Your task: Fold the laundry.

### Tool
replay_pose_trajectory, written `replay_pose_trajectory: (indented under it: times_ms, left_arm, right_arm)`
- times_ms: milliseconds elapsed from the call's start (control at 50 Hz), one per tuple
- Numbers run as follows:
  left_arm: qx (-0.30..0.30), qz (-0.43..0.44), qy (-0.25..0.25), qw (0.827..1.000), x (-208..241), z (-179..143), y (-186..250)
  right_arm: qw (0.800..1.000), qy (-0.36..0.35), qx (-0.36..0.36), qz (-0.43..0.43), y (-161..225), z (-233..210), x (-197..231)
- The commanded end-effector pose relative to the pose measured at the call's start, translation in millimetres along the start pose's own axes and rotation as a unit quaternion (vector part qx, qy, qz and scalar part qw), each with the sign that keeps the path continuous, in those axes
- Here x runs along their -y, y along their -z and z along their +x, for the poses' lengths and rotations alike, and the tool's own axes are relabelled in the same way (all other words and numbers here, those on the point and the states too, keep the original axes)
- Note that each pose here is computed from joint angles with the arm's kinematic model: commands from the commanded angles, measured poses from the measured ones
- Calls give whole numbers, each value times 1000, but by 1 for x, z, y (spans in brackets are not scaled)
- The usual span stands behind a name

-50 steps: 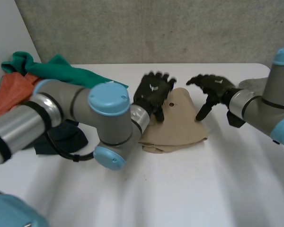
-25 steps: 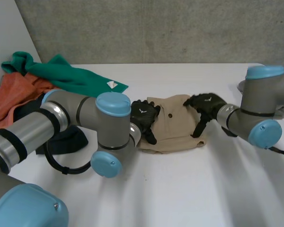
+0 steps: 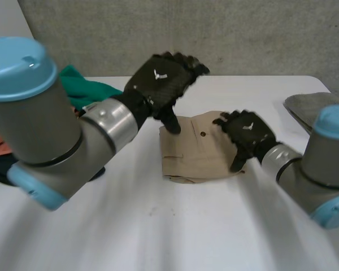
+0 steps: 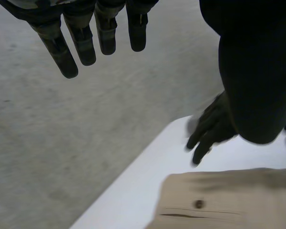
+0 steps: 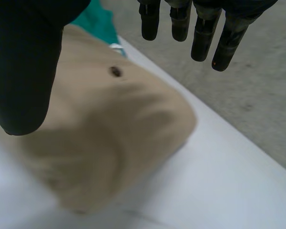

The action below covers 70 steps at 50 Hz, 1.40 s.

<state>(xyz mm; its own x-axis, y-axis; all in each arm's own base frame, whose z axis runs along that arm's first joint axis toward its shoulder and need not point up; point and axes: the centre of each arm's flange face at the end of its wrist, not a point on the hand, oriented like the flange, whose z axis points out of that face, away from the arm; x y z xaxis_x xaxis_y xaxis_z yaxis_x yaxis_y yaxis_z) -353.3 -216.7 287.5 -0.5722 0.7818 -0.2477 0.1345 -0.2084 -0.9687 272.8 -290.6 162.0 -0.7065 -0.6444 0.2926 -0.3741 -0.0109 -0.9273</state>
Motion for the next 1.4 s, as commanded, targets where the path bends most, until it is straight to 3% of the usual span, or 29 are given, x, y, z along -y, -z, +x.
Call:
replay_pose_trajectory:
  times_ms: [20,200,720,840,940,1000,1140,1400]
  left_arm:
    - [-68,-14,15,997,-8,15,29]
    - [-68,-13,15,998,-8,15,31]
    - [-65,-15,26,997,-9,14,30]
    - [-64,-14,25,998,-8,13,30]
    - [-58,-13,24,998,-8,9,30]
    - [-52,-9,23,998,-5,5,30]
    - [-49,-2,31,998,1,3,33]
    - [-48,-10,42,998,-4,4,36]
  right_arm:
    - [999,34,33,19,-14,-29,-36]
    - [996,80,29,30,-44,-34,-51]
    - [995,62,11,82,-91,-15,-36]
    - [990,74,-7,121,-101,-2,-10]
    - [980,91,-45,171,-106,33,26]
    - [970,101,-79,204,-107,76,47]
    - [956,78,-102,264,-103,137,82]
    - [986,18,-44,161,-94,107,23]
